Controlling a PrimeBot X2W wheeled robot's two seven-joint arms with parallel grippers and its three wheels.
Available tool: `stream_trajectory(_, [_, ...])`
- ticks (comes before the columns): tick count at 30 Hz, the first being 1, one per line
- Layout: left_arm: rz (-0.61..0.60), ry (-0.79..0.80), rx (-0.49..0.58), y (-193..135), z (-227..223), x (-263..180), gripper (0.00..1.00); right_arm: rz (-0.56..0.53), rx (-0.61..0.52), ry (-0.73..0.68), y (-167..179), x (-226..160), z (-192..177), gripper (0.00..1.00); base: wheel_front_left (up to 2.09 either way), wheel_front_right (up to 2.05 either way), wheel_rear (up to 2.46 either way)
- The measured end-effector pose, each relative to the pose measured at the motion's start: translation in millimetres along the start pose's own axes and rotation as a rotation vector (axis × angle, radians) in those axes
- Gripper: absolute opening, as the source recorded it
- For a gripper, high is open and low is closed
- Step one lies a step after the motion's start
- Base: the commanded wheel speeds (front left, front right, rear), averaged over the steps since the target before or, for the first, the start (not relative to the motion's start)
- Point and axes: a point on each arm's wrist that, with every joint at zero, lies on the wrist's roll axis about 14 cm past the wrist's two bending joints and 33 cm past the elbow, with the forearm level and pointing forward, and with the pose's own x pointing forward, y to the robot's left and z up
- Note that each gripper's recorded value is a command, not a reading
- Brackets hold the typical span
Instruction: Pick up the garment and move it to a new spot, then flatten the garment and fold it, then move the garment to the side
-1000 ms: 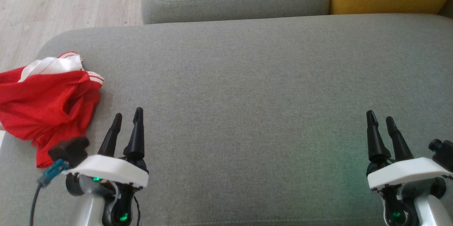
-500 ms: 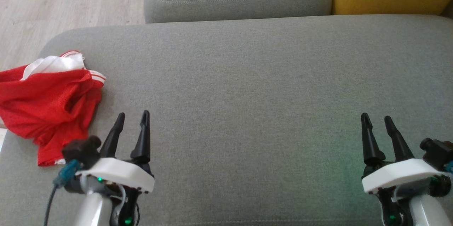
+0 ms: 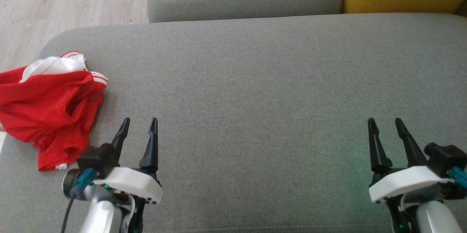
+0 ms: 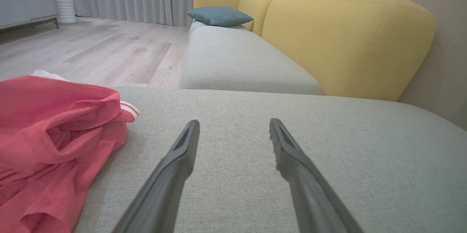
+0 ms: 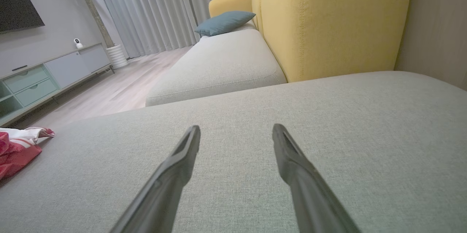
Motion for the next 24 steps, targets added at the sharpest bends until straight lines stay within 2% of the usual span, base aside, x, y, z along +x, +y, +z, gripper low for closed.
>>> stream_trajectory(13, [-0.011,0.004,0.132,-1,-8,-2,1.00,0.002,-0.087,-0.020,4,2,1,1.00,0.00,0.00,0.00])
stream_trajectory(24, [0.006,0.023,0.114,-1,-15,-2,1.00,-0.022,-0.063,-0.025,-2,2,1,1.00,0.00,0.00,0.00])
